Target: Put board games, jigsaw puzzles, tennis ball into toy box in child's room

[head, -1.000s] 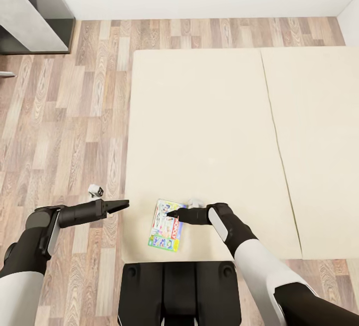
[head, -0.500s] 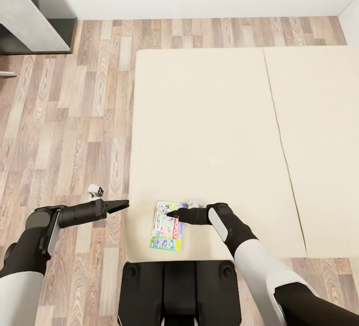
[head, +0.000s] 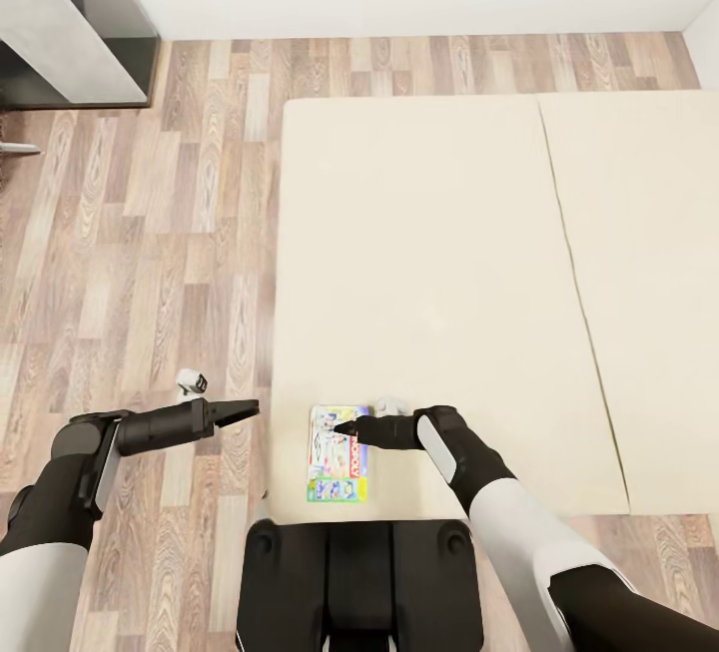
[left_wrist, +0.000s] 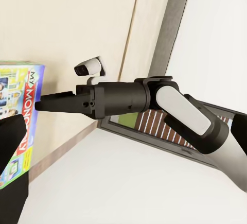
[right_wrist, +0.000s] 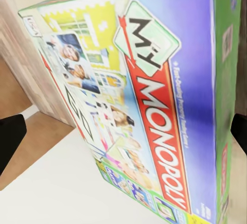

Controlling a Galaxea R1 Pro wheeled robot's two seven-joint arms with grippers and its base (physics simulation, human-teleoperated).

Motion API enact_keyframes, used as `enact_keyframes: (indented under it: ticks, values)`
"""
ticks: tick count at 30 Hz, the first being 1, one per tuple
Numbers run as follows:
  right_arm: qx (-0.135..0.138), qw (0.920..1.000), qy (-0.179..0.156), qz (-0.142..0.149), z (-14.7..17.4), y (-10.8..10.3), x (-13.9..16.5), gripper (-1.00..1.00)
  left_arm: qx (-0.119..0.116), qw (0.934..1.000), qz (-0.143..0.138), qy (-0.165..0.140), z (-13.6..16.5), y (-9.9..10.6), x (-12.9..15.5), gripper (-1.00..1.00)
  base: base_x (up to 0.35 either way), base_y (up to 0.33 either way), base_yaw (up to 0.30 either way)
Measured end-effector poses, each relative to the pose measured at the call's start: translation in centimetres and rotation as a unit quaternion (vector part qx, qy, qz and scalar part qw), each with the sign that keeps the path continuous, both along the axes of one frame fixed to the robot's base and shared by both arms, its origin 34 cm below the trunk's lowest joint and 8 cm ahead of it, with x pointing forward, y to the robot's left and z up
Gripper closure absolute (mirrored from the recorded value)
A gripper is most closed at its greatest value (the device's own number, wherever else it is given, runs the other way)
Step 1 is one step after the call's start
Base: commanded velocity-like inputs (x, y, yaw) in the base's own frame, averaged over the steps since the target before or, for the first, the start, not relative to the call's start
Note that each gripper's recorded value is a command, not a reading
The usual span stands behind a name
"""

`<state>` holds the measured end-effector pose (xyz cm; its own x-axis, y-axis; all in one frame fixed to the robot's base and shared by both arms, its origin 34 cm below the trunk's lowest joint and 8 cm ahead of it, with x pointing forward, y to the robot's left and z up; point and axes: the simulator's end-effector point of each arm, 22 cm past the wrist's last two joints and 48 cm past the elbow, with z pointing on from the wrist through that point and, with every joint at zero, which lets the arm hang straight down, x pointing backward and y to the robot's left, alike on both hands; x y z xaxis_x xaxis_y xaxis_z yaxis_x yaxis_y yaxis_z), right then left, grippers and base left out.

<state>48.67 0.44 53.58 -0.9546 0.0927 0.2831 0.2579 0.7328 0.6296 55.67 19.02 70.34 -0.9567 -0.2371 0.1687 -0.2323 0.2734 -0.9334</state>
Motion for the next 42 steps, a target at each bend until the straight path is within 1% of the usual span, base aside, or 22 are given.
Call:
enact_keyframes:
  ticks: [28,42]
  values:
    - [0.001,1.0,0.0,0.0,0.03,0.03,0.0,-1.0,0.0,1.0,0.001,0.0,0.0,0.04,0.03,-1.0,0.0,0.114,0.0]
    - [0.0,1.0,0.001,-0.001,-0.01,-0.01,-0.02,-1.0,0.0,1.0,0.001,0.0,0.0,0.04,0.04,-1.0,0.0,0.048,0.0]
